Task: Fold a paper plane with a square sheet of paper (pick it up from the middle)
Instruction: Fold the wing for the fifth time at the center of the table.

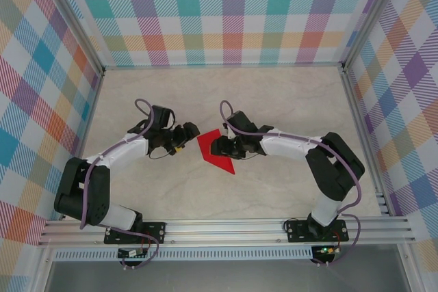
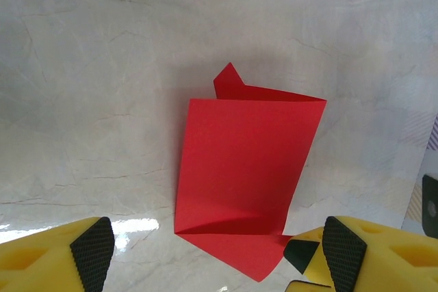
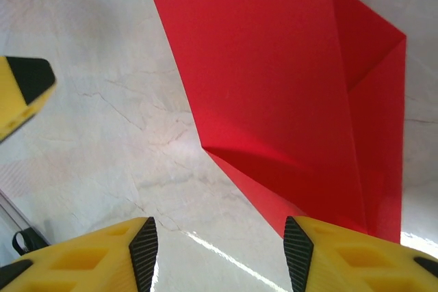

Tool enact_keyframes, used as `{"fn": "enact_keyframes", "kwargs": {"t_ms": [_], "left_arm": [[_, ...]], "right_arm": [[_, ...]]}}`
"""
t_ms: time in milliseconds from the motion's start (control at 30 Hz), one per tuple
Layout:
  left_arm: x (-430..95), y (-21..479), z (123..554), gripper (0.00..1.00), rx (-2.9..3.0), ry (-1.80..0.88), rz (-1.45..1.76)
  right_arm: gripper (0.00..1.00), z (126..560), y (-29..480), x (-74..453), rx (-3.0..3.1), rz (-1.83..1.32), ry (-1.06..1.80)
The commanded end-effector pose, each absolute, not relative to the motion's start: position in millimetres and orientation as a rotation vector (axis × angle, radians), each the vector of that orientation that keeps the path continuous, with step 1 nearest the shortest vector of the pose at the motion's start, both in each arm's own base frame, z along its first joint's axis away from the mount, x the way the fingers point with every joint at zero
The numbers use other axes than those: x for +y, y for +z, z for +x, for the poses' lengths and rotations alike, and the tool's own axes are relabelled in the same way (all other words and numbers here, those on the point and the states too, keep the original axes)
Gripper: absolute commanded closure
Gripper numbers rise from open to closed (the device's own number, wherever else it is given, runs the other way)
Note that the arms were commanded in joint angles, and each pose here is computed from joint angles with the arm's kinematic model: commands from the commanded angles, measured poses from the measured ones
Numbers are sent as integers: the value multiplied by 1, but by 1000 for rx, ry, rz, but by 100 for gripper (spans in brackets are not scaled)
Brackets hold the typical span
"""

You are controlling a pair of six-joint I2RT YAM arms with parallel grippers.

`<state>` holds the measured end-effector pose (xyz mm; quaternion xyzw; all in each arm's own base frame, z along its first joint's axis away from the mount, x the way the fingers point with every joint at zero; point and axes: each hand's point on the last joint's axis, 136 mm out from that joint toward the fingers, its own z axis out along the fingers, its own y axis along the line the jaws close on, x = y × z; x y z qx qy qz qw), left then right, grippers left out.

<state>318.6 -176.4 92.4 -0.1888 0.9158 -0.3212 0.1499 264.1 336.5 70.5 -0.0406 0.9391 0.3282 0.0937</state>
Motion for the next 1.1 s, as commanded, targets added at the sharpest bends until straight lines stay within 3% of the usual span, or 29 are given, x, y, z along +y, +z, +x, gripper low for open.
{"fn": "enact_keyframes", "kwargs": {"t_ms": [0,600,1067], "left_arm": [[-180,88,317,17,2627,-924,-566],[-203,75,305,17,2688,-1008,-507],[-239,56,287,20,2766,-1129,-482]], "right_arm": [[46,272,63,338,2788,-45,951],[48,273,28,323,2865,-14,866],[49,270,11,310,2877,139,1062]]}}
